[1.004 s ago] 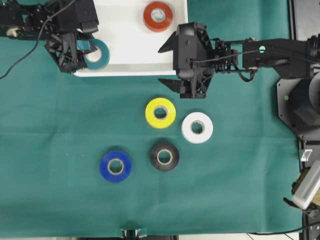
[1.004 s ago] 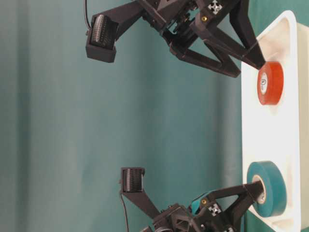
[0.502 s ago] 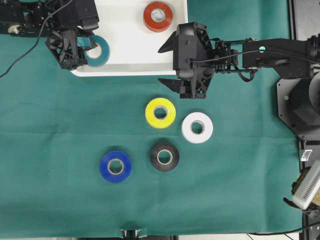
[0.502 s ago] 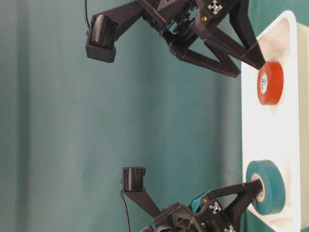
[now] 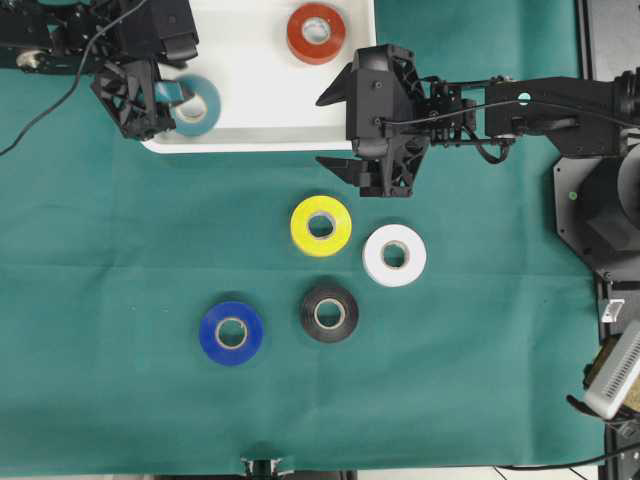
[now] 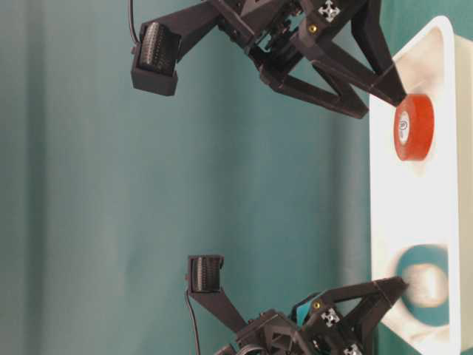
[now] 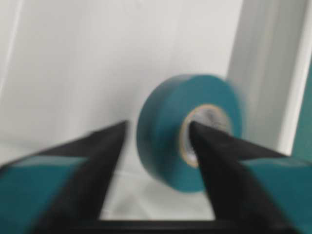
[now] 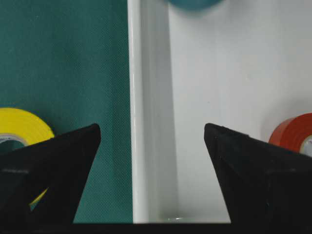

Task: Put the tape alternately from left to right into the white case.
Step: 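Lift the teal roll and place it in the white tray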

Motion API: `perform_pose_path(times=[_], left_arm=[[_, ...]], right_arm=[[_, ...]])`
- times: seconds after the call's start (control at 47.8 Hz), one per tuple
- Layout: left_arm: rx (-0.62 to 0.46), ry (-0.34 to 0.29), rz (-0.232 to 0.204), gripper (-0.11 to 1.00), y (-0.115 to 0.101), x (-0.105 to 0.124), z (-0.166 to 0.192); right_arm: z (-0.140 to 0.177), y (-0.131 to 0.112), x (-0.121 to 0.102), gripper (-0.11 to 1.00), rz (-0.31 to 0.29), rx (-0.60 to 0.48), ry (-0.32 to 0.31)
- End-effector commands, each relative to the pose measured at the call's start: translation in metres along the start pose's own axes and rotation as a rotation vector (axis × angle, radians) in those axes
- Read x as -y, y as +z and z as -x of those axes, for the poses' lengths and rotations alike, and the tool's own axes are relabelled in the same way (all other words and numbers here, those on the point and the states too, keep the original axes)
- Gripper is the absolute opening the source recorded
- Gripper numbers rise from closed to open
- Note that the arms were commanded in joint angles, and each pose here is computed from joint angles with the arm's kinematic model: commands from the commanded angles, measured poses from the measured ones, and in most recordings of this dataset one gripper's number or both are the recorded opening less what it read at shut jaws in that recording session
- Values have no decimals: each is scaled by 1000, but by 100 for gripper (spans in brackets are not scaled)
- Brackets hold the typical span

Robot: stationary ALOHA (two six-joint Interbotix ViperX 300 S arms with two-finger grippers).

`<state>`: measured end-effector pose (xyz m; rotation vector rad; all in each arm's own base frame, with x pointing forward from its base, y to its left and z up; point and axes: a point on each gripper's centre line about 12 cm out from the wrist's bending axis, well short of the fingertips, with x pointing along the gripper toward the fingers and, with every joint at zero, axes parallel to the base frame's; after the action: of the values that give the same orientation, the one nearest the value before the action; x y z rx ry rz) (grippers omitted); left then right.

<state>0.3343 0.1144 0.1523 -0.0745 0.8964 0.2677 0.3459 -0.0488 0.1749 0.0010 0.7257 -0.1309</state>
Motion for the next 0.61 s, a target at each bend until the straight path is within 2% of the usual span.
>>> perform_pose_path(times=[0.0,0.063,0.125,0.586], left_arm=[[24,4,-1,76,6,-2,3],[23,4,-1,90,6,-2,3],[23,4,-1,97,6,-2,3],[29,5,-2,96,6,-2,5]], right_arm=[[3,7,0,76,-2,26,2],[3,7,0,76,-2,26,2],[3,7,0,76,-2,26,2],[3,7,0,76,-2,26,2]])
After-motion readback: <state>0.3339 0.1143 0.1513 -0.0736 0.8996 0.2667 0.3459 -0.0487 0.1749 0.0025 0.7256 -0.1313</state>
